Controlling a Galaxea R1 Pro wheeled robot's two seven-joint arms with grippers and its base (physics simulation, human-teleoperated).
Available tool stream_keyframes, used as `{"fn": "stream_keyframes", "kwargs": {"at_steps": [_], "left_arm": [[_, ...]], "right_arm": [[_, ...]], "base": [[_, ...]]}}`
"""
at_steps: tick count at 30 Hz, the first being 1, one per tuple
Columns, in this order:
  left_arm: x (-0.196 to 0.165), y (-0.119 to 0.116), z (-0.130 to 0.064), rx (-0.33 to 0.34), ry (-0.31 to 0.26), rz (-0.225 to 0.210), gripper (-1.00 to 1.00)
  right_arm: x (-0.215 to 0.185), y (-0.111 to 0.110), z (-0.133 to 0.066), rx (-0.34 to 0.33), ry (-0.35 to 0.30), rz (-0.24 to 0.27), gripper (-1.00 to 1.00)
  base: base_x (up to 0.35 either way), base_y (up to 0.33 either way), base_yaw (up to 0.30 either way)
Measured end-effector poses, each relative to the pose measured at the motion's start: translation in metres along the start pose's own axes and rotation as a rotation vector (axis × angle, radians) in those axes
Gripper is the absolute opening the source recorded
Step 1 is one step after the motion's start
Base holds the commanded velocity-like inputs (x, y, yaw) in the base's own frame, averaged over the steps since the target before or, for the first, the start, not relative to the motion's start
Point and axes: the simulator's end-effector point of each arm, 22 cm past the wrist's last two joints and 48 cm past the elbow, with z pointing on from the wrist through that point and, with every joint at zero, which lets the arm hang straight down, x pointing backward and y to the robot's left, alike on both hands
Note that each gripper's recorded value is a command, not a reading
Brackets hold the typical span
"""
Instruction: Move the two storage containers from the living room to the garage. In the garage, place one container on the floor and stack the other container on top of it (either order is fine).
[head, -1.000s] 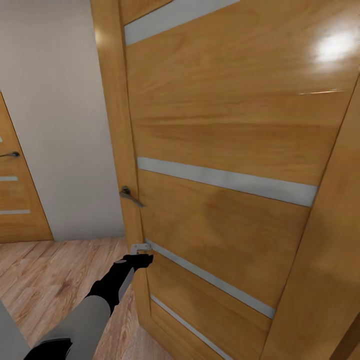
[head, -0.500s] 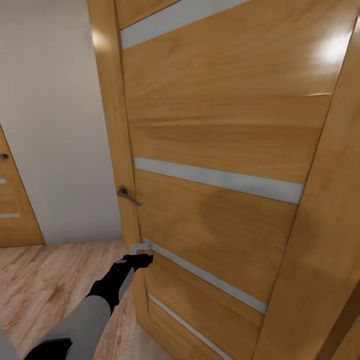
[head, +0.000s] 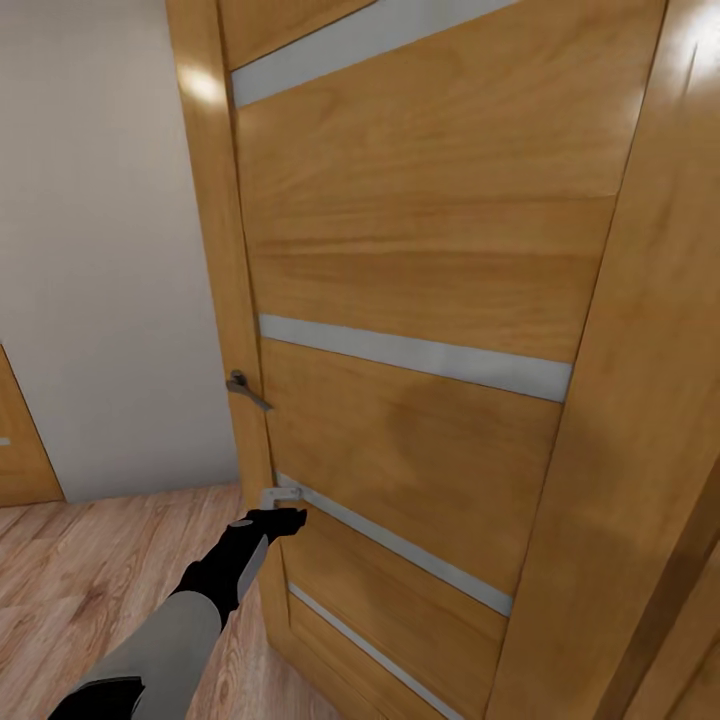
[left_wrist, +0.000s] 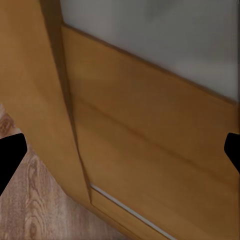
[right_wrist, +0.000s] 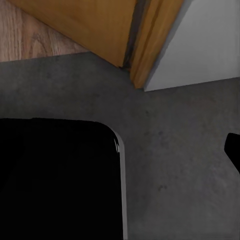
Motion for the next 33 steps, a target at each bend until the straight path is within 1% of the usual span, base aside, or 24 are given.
{"fn": "stream_keyframes", "kwargs": {"at_steps": [10, 13, 28, 33], "left_arm": [[-0.0008, 0.0011, -0.0001, 0.001, -0.001, -0.003, 1.00], [-0.0014, 0.0040, -0.0005, -0.008, -0.002, 0.008, 1.00], [-0.0054, 0.0012, -0.0032, -0.005, -0.008, 0.008, 1.00], [-0.0063, 0.0010, -0.0037, -0.003, -0.010, 0.006, 1.00]], "right_arm": [[-0.0001, -0.0001, 0.0001, 0.000, 0.000, 0.000, 1.00], [-0.0003, 0.0000, 0.0003, 0.000, -0.002, 0.000, 1.00], [-0.0022, 0.0001, 0.0021, 0.000, -0.010, 0.001, 1.00], [-0.0025, 0.0001, 0.0025, 0.000, -0.011, 0.001, 1.00]], "base": [[0.000, 0.000, -0.022], [0.000, 0.000, -0.177], [0.000, 0.000, -0.230], [0.000, 0.000, -0.093]]}}
